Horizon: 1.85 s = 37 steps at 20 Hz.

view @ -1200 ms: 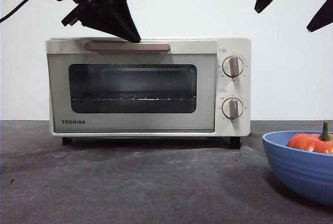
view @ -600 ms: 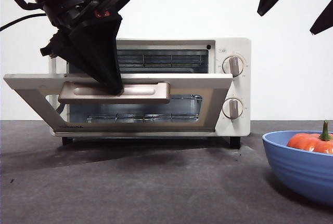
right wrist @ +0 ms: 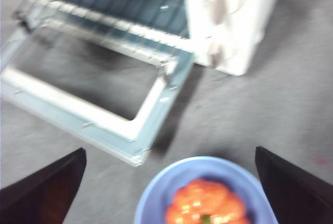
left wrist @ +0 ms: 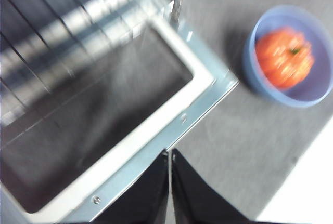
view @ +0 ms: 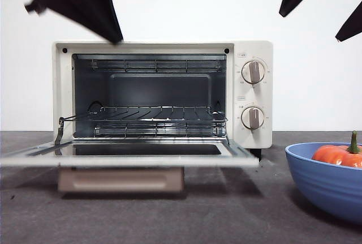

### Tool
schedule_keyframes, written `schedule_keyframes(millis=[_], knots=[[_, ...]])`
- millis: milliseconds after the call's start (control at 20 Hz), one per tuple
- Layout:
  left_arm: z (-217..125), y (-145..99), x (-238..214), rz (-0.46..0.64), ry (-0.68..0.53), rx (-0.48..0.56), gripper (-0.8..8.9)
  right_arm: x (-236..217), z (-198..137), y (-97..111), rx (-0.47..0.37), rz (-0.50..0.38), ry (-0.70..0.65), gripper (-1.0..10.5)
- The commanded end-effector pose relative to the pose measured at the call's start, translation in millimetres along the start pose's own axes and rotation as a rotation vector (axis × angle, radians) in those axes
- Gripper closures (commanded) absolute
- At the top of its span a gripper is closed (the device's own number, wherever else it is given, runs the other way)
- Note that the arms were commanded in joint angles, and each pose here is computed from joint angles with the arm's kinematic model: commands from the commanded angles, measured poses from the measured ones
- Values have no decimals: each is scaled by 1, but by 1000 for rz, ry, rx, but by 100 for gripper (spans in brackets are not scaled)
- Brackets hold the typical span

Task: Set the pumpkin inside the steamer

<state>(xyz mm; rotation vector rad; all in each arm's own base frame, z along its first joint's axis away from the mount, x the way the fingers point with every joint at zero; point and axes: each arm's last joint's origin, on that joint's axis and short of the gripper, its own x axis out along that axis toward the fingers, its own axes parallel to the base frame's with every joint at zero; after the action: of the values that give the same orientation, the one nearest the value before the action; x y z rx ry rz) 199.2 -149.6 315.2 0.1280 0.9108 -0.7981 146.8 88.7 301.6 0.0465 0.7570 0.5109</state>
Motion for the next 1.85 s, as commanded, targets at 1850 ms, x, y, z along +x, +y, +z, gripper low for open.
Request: schedule_keyframes(millis=[1850], knots=[[-99, 3, -69, 70, -378, -72, 798, 58, -71, -84, 363, -213, 264, 706]])
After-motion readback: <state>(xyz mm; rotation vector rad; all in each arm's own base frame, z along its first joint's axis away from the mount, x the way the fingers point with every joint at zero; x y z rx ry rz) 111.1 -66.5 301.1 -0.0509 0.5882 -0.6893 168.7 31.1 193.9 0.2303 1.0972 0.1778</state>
